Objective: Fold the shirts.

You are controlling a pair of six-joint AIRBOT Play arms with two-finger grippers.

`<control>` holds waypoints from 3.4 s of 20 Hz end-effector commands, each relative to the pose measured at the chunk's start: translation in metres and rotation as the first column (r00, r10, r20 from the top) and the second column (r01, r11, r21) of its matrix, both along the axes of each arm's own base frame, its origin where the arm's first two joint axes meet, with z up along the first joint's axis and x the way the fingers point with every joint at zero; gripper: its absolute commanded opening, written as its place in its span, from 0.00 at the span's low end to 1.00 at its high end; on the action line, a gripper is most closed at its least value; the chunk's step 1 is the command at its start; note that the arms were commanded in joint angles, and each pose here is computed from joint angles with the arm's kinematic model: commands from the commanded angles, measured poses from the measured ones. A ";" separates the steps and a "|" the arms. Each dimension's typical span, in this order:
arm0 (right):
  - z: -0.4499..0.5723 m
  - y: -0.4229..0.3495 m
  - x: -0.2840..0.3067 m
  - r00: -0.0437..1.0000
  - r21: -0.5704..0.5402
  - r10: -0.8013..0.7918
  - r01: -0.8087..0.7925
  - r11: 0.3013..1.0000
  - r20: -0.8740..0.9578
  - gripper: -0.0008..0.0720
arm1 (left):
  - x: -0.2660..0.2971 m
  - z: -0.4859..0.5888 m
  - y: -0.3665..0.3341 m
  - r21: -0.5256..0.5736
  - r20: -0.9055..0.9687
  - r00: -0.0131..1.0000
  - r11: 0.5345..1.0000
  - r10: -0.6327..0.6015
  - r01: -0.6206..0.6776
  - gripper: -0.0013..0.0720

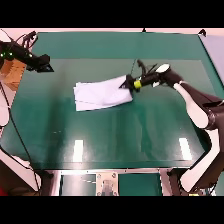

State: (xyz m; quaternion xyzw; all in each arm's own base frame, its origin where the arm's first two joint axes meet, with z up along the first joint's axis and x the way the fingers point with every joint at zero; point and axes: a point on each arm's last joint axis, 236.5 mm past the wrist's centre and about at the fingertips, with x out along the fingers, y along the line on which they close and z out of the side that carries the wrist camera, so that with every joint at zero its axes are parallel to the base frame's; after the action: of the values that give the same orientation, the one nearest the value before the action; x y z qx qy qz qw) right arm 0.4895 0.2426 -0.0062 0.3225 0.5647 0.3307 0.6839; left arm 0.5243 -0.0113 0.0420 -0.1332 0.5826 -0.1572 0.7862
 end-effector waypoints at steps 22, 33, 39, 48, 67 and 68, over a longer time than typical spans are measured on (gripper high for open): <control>0.184 -0.530 -0.200 0.435 -0.475 -0.899 0.803 0.358 0.057 0.03 | -0.026 -0.032 0.002 0.003 -0.142 0.990 1.000 0.018 -0.018 0.05; 0.108 -0.523 -0.359 0.145 -0.819 -0.975 0.529 0.220 -0.169 0.03 | -0.029 -0.031 -0.001 -0.002 -0.136 0.990 1.000 -0.028 0.028 0.05; 0.037 -0.535 -0.386 0.139 -0.875 -0.975 0.432 0.217 -0.173 0.48 | -0.026 -0.028 -0.005 -0.018 -0.118 0.992 0.999 -0.036 0.034 0.05; 0.099 -0.541 -0.232 0.370 -0.677 -0.922 0.709 0.198 0.118 0.06 | -0.015 0.028 -0.025 -0.082 0.035 0.999 0.996 -0.028 0.031 0.05; 0.000 -0.182 -0.208 0.970 -0.569 -0.244 0.206 0.796 0.011 0.03 | -0.226 0.017 -0.107 -0.018 -0.070 0.994 0.997 -0.079 0.078 0.05; 0.000 -0.181 -0.209 0.970 -0.570 -0.242 0.203 0.797 0.007 0.03 | -0.223 0.018 -0.106 -0.018 -0.062 0.995 0.997 -0.075 0.074 0.05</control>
State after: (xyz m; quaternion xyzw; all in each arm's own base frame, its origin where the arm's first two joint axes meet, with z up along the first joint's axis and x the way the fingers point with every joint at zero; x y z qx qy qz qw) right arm 0.2887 0.0498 -0.0020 0.1876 0.6126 0.0410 0.7667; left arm 0.3063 -0.1178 0.0605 -0.1181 0.6207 -0.1928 0.7507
